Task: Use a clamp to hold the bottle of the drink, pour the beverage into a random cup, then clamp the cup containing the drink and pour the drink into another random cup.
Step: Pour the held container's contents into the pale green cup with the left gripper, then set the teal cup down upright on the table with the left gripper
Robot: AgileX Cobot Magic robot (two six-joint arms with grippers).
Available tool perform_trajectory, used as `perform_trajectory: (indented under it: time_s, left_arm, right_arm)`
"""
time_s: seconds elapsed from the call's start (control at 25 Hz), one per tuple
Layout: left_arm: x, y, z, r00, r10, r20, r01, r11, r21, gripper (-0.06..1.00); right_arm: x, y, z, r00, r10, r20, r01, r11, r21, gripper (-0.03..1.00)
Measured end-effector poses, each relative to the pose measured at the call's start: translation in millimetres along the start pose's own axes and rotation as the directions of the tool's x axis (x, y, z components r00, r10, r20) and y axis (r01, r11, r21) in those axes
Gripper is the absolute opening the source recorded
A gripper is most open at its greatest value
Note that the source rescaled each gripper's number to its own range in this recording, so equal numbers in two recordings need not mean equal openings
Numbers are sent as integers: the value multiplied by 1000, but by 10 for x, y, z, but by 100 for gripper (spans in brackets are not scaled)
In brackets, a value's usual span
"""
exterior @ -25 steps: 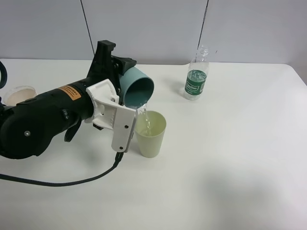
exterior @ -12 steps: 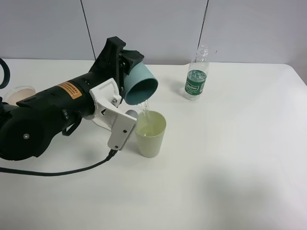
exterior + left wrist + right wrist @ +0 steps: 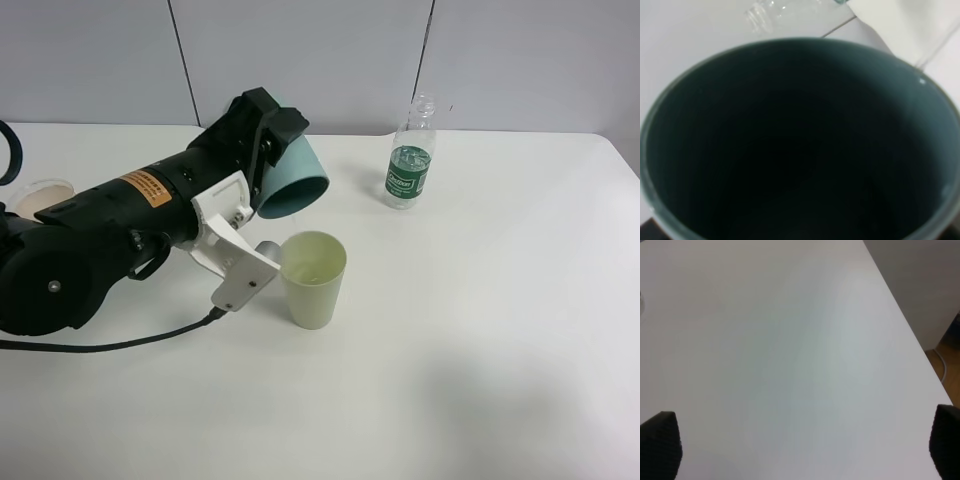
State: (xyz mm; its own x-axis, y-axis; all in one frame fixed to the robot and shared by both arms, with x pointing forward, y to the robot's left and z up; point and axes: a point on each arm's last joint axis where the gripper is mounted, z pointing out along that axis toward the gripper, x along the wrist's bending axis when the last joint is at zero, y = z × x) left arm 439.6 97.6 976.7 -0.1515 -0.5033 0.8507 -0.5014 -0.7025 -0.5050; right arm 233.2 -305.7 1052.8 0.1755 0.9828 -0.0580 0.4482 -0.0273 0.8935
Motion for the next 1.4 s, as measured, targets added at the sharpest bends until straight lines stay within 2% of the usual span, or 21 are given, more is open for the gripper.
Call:
perform_trajectory:
  time_s: [0.16,0.24,0.36,0.44,0.48,0.52,0.6,0.72,0.8,0.84,0.92,0.96,1.12,1.16,1.2,1.24,1.28,1.32,1.4]
  left_arm:
    - [0,0,0,1000,7,0,-7,1000,0,2]
    - [-1,-1,0,999,-33,1,33,999,1,2]
    - [-10,-9,0,983,-185,9,185,983,12,2]
    - [-28,-15,-1,941,-338,23,337,941,26,2]
    - [-39,-15,-4,902,-430,36,429,903,33,2]
    - [-47,-20,-11,849,-527,46,525,850,44,2]
    - [-61,-53,-19,721,-691,55,688,723,66,2]
    - [-77,-176,-23,447,-895,14,889,445,106,2]
    - [-96,-301,-21,232,-972,-34,967,227,114,2]
    - [-102,-351,-19,135,-990,-46,986,130,105,2]
    - [-130,-475,-13,-14,-998,-56,996,-19,88,2]
    - [-141,-534,-12,-78,-996,-50,994,-81,74,2]
    - [-230,-730,-3,-278,-960,-21,959,-279,49,2]
    - [-252,-769,-3,-314,-949,-12,948,-315,46,2]
    - [-285,-824,-5,-372,-928,-19,927,-372,46,2]
    - [-316,-874,-9,-416,-909,-19,908,-417,47,2]
    - [-339,-911,-13,-452,-892,-12,891,-452,46,2]
    - [-369,-964,-21,-476,-879,-14,878,-476,44,2]
    - [-407,-1059,-42,-509,-861,9,861,-508,23,2]
  right_arm:
    - [0,0,0,1000,0,0,0,1000,0,100]
    - [0,0,0,1000,0,0,0,1000,0,100]
    - [0,0,0,1000,0,0,0,1000,0,100]
    - [0,0,0,1000,0,0,0,1000,0,100]
    - [0,0,0,1000,0,0,0,1000,0,100]
    - [0,0,0,1000,0,0,0,1000,0,100]
    - [0,0,0,1000,0,0,0,1000,0,100]
    - [0,0,0,1000,0,0,0,1000,0,100]
    - [0,0,0,1000,0,0,0,1000,0,100]
    - [0,0,0,1000,0,0,0,1000,0,100]
    - [0,0,0,1000,0,0,0,1000,0,100]
    - [0,0,0,1000,0,0,0,1000,0,100]
    - [0,0,0,1000,0,0,0,1000,0,100]
    - [0,0,0,1000,0,0,0,1000,0,100]
    - [0,0,0,1000,0,0,0,1000,0,100]
    - [0,0,0,1000,0,0,0,1000,0,100]
    - [0,0,0,1000,0,0,0,1000,0,100]
    - [0,0,0,1000,0,0,0,1000,0,100]
    - [0,0,0,1000,0,0,0,1000,0,100]
